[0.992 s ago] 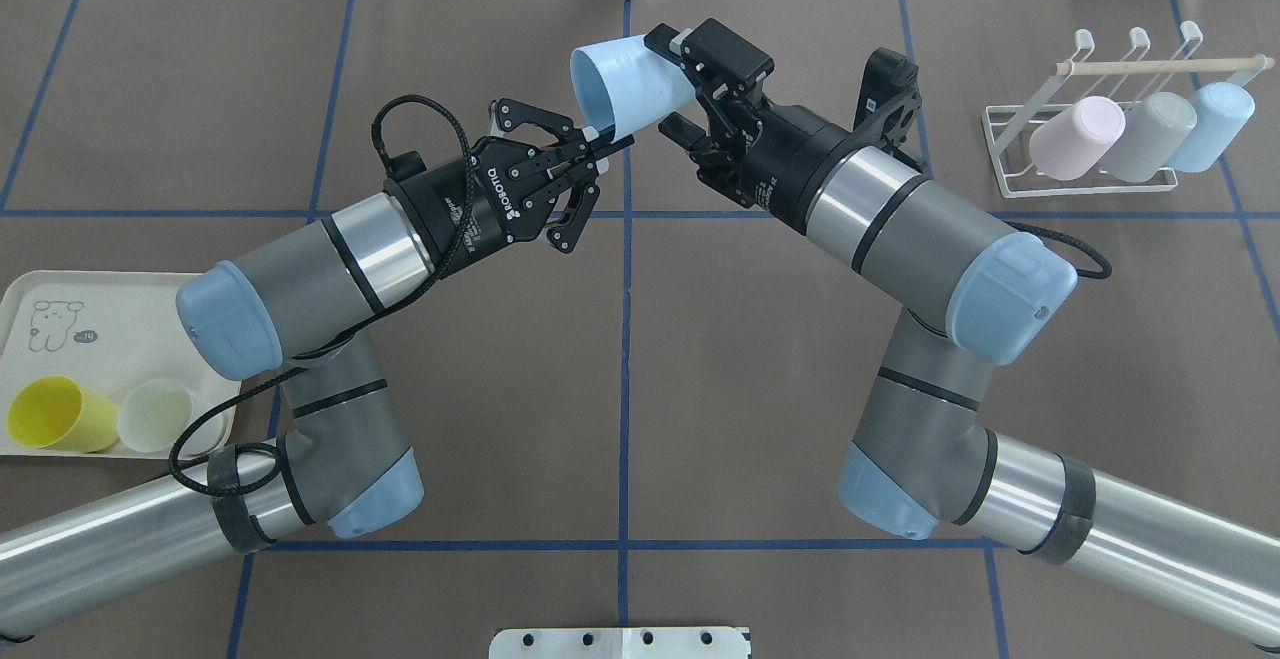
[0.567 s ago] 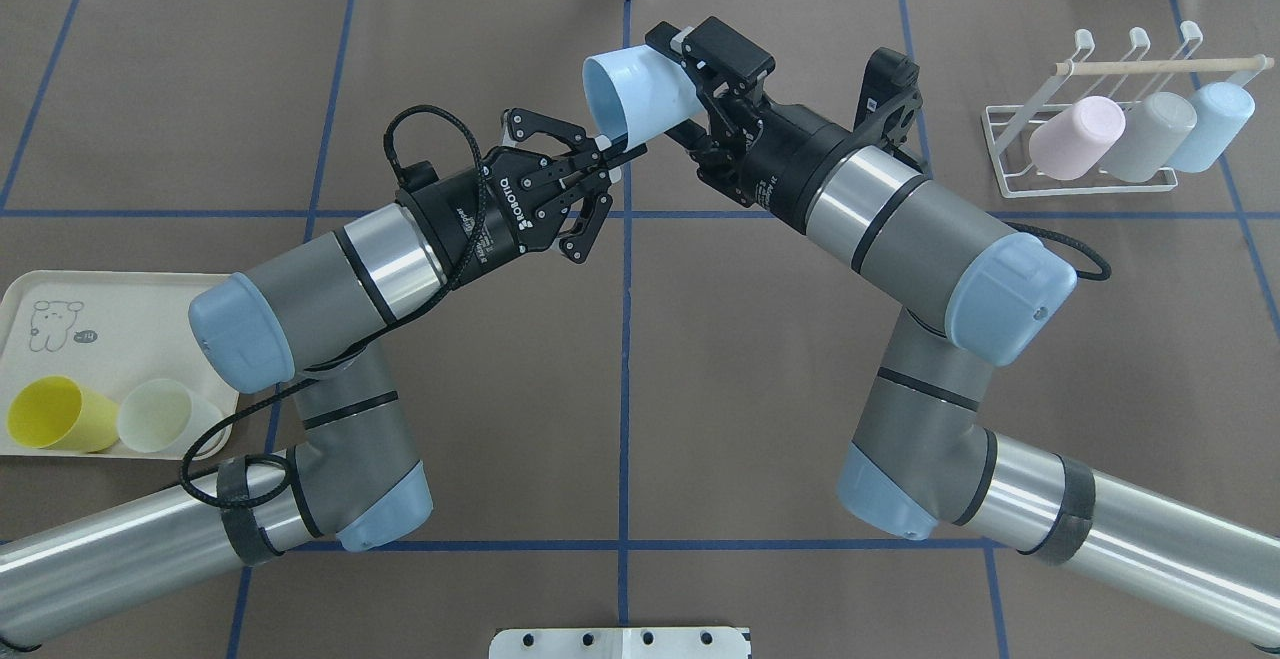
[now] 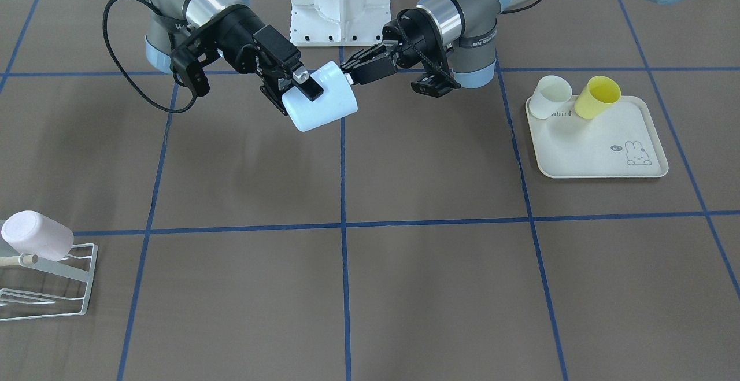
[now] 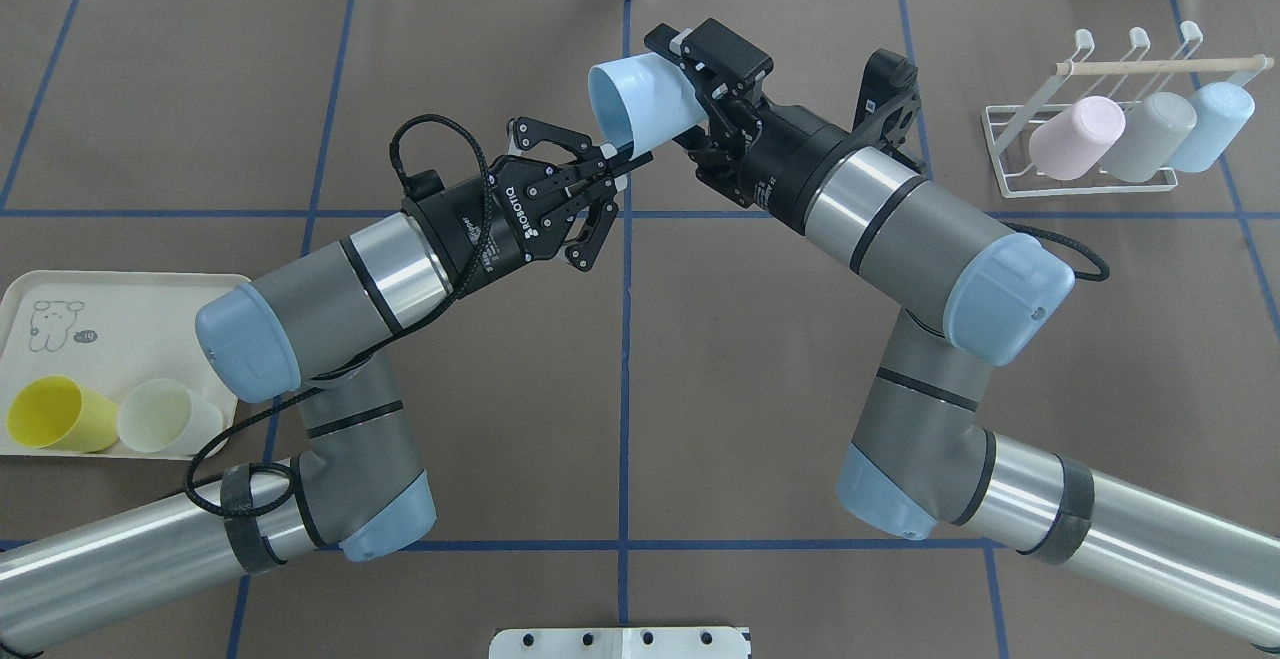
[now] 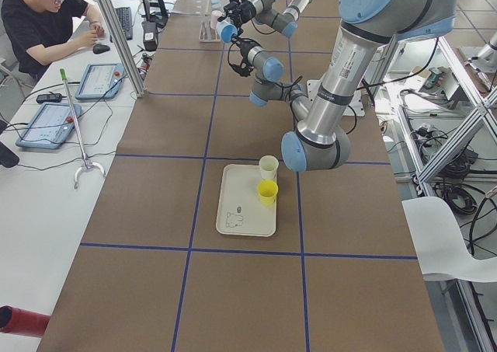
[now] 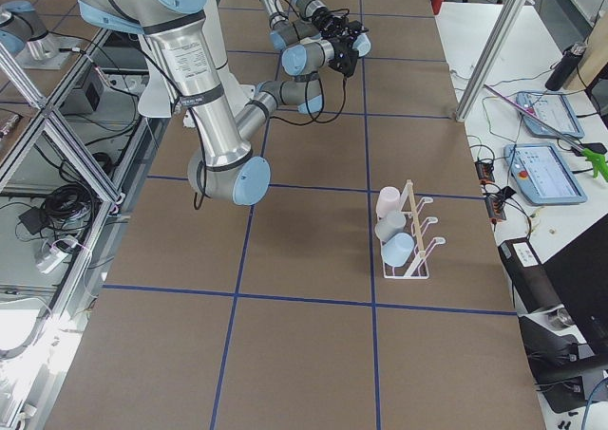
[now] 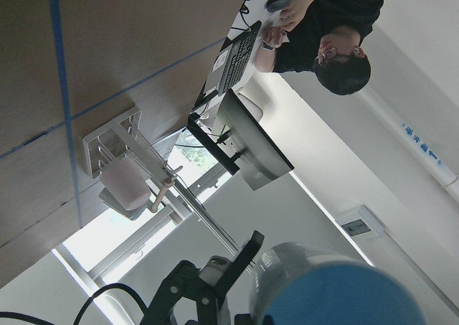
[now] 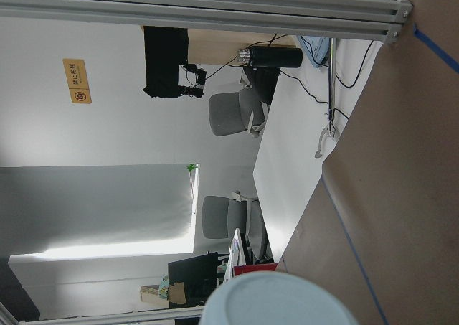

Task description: Transfer IKEA cup to right arm and place on rack

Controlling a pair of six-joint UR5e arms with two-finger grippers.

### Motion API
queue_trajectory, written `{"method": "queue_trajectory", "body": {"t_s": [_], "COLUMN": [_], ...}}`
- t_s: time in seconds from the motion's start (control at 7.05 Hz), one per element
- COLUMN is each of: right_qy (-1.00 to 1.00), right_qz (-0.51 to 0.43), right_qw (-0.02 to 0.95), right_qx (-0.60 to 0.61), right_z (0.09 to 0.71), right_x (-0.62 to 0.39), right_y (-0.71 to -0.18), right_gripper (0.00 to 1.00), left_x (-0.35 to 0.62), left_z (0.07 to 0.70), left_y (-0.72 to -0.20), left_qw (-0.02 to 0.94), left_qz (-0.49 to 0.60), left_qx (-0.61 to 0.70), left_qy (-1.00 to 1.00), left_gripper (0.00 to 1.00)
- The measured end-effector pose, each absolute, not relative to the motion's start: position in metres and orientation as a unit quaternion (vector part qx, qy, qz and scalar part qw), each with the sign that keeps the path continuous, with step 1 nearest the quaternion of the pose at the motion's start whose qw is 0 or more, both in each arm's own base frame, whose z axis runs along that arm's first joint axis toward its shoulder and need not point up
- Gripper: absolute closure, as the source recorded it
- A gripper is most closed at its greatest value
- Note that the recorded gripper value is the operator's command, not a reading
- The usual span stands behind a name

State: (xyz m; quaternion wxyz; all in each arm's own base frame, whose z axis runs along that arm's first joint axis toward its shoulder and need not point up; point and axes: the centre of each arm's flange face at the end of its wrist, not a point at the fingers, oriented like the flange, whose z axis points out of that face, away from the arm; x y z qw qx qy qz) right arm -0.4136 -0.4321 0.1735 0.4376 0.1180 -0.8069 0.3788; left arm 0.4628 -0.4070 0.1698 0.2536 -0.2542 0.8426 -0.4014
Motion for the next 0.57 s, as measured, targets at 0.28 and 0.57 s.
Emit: {"method": "queue_trajectory", "body": {"t_s": [0.28, 0.57], "right_qy": [-0.81, -0.817], "right_qz": [0.386, 0.387], "right_qw": [0.428, 0.416], "right_qx": [0.105, 0.104], "right_z": [0.1746, 0.1776], "right_x": [-0.4121, -0.408], "right_y": [-0.433, -0.4376], "right_gripper": [1.0, 1.0], "left_x": [0.4631, 0.4639], "left_z": [0.171, 0.1726], "left_y": [-0.4069, -0.4066], "left_qw": [0.255, 0.258], "left_qz": [-0.401, -0.402], "left_qx": [-0.253, -0.25], "left_qy": [0.843, 0.842], "left_gripper": [0.13, 0.0]}}
